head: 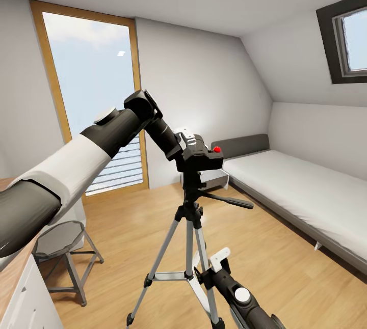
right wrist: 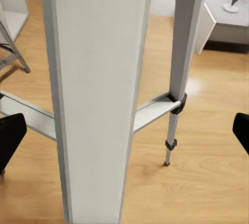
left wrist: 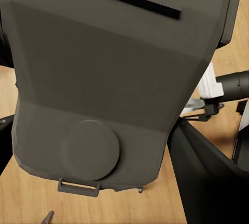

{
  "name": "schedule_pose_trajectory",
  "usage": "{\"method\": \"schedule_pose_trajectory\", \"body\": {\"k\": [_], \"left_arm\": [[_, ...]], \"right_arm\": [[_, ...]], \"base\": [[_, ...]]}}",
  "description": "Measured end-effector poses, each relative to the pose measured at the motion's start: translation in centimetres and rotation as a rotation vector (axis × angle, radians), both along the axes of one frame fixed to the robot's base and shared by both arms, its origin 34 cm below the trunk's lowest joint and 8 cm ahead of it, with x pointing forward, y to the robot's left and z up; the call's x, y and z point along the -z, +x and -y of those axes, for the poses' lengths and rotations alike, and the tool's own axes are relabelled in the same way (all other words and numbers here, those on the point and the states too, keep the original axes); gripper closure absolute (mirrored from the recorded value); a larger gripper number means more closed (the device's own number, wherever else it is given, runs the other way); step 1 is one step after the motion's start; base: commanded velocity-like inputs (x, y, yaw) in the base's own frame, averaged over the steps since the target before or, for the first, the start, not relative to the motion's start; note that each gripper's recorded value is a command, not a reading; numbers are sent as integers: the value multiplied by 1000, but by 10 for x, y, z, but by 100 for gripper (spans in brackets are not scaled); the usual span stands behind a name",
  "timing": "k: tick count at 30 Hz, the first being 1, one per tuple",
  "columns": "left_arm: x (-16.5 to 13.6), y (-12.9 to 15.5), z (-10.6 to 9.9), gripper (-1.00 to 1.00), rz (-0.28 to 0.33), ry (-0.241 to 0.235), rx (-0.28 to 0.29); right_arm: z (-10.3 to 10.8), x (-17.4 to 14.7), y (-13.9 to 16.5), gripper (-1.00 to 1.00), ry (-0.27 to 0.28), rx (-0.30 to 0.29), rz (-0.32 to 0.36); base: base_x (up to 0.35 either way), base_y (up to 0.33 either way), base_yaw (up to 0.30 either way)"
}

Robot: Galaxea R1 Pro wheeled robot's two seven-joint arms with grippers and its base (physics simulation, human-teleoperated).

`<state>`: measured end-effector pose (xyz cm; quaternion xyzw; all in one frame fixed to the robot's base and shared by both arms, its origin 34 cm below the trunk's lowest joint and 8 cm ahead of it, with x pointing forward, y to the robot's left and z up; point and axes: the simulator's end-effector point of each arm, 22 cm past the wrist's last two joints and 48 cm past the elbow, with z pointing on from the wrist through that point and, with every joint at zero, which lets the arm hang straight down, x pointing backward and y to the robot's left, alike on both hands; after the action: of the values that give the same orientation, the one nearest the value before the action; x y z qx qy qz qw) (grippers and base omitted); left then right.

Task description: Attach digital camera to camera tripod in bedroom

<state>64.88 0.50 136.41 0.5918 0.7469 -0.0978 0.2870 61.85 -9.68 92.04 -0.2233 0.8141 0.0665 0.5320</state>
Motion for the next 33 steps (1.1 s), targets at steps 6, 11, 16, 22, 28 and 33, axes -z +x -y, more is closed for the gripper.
{"method": "schedule_pose_trajectory", "body": {"k": [6, 11, 16, 22, 28, 33], "left_arm": [[0, 0, 0, 100, -1, 0, -1], [0, 0, 0, 100, -1, 0, -1], [0, 0, 0, 100, -1, 0, -1], [0, 0, 0, 100, -1, 0, -1], [1, 0, 0, 100, -1, 0, -1], [0, 0, -1, 100, -1, -1, -2]], "right_arm": [[0, -4, 3, 100, 1, -1, 6], [0, -4, 4, 100, -1, 0, 8], [0, -4, 5, 100, 0, 1, 8], [1, -4, 5, 100, 0, 1, 9], [0, -5, 5, 100, 0, 1, 9], [0, -5, 5, 100, 1, 1, 9]], "base": [[0, 0, 0], [0, 0, 0], [0, 0, 0], [0, 0, 0], [0, 0, 0], [0, 0, 0]]}}
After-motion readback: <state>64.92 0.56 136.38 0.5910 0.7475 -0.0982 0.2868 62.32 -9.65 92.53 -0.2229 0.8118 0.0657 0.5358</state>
